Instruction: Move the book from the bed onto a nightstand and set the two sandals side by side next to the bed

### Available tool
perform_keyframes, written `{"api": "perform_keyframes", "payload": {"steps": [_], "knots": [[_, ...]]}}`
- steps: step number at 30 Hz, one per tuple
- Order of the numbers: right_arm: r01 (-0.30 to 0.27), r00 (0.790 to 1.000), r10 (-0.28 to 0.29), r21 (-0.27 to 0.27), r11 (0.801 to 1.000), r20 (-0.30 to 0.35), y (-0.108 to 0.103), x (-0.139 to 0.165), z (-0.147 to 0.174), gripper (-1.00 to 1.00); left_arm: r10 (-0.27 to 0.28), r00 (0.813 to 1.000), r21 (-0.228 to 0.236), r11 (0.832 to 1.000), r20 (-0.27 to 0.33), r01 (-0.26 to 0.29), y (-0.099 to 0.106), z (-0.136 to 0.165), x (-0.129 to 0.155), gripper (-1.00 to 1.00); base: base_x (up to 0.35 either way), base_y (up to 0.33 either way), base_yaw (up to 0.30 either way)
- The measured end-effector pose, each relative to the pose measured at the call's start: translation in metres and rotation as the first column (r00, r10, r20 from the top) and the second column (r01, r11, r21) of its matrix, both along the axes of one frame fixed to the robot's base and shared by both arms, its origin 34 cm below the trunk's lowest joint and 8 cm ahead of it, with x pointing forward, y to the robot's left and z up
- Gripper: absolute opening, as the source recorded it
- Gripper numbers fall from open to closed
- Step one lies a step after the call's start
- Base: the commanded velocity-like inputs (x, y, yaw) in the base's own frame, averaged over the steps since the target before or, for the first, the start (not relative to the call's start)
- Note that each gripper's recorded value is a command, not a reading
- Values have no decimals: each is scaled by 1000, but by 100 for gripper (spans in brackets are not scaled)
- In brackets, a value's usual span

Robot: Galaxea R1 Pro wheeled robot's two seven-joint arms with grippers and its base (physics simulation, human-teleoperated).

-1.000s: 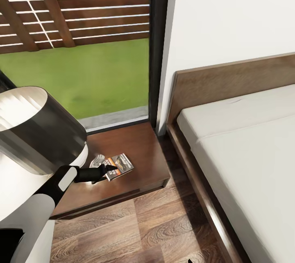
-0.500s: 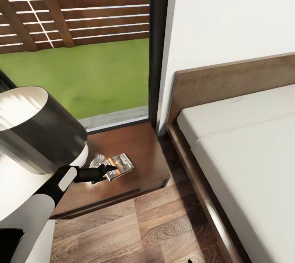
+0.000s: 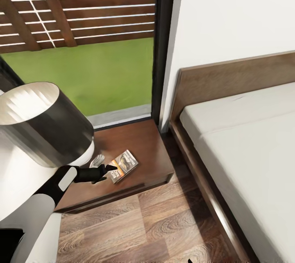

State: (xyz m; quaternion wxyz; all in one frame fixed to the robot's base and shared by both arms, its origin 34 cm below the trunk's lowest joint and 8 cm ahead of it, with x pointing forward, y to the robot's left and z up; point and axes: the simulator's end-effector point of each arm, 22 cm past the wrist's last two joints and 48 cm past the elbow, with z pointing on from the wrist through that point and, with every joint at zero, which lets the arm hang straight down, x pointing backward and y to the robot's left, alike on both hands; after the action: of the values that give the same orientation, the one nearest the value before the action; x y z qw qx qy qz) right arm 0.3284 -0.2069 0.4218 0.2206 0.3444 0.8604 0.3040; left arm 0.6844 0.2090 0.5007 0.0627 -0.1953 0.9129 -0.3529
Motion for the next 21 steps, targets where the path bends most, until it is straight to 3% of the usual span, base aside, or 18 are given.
{"api": "perform_keyframes", "payload": {"steps": [21], "knots": [[2, 1000, -2, -3, 1000, -4, 0, 0, -1, 100, 0, 1000, 0, 1000, 0, 0, 0, 0, 0, 100, -30, 29, 0]]}}
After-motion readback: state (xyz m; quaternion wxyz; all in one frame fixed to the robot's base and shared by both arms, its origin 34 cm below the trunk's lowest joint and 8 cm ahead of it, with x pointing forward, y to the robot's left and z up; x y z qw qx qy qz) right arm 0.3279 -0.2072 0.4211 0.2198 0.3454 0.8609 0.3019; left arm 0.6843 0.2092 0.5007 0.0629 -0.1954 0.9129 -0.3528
